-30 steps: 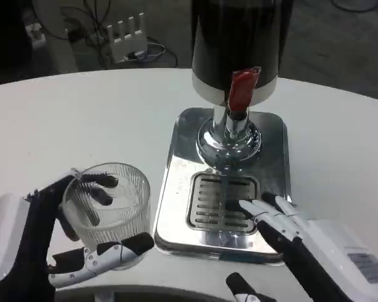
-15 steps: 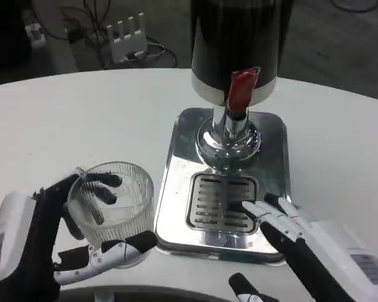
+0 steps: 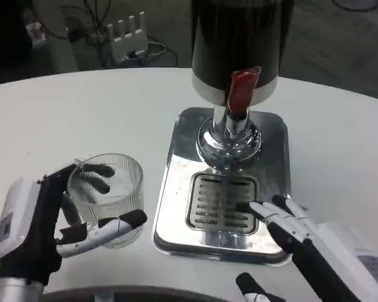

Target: Grasp the cup under the faucet to collect the drink, then remove the cup.

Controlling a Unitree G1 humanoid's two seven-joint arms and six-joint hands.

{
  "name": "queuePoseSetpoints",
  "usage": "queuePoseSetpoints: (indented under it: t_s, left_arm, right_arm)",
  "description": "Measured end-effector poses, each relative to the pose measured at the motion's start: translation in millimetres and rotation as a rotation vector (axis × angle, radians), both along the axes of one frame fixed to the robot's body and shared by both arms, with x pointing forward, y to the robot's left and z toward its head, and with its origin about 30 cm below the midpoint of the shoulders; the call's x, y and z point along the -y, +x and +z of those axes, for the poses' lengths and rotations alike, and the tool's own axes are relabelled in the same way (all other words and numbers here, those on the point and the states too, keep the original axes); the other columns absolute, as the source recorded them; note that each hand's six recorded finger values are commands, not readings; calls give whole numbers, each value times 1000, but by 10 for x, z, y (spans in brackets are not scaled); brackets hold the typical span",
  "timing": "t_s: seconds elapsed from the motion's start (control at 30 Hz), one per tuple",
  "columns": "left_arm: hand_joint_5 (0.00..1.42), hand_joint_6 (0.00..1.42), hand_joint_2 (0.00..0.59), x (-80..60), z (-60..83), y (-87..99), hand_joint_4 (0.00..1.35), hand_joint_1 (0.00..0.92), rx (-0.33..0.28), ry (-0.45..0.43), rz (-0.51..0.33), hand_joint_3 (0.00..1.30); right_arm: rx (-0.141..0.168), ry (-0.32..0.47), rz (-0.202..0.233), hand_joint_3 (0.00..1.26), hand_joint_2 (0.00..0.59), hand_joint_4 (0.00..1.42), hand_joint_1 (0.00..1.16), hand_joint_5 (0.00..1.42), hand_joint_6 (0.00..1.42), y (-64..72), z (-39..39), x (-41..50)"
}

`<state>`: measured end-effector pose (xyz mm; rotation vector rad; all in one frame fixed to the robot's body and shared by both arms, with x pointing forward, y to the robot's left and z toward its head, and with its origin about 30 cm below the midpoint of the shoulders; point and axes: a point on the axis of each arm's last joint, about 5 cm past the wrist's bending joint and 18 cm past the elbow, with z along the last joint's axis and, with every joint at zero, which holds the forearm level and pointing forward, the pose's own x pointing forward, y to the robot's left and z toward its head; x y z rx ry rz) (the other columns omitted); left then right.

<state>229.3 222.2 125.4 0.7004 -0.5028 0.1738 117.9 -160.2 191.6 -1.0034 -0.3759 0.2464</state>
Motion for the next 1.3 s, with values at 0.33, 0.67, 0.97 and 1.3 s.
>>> queuePoseSetpoints:
  t_s: [0.33, 0.67, 0.97, 1.3]
  left_arm:
    - [977, 1128, 0, 51, 17, 398, 897, 712, 24, 55, -2, 900]
    - [977, 1131, 0, 387, 106, 693, 908, 711, 26, 56, -60, 909]
    - [982, 1131, 0, 691, 126, 870, 908, 708, -7, 125, -99, 900]
    - [981, 1131, 0, 954, 151, 971, 909, 703, -53, 139, -131, 900]
  right_arm:
    - [-1, -1, -24, 142, 446, 94, 560, 0, 0, 3, 11, 26]
    - [-2, 5, -46, 142, 446, 94, 560, 0, 0, 4, 18, 79]
    - [6, 11, -43, 142, 446, 94, 560, 0, 0, 28, 34, 103]
    - [-12, 17, -51, 143, 446, 101, 560, 0, 0, 7, 10, 106]
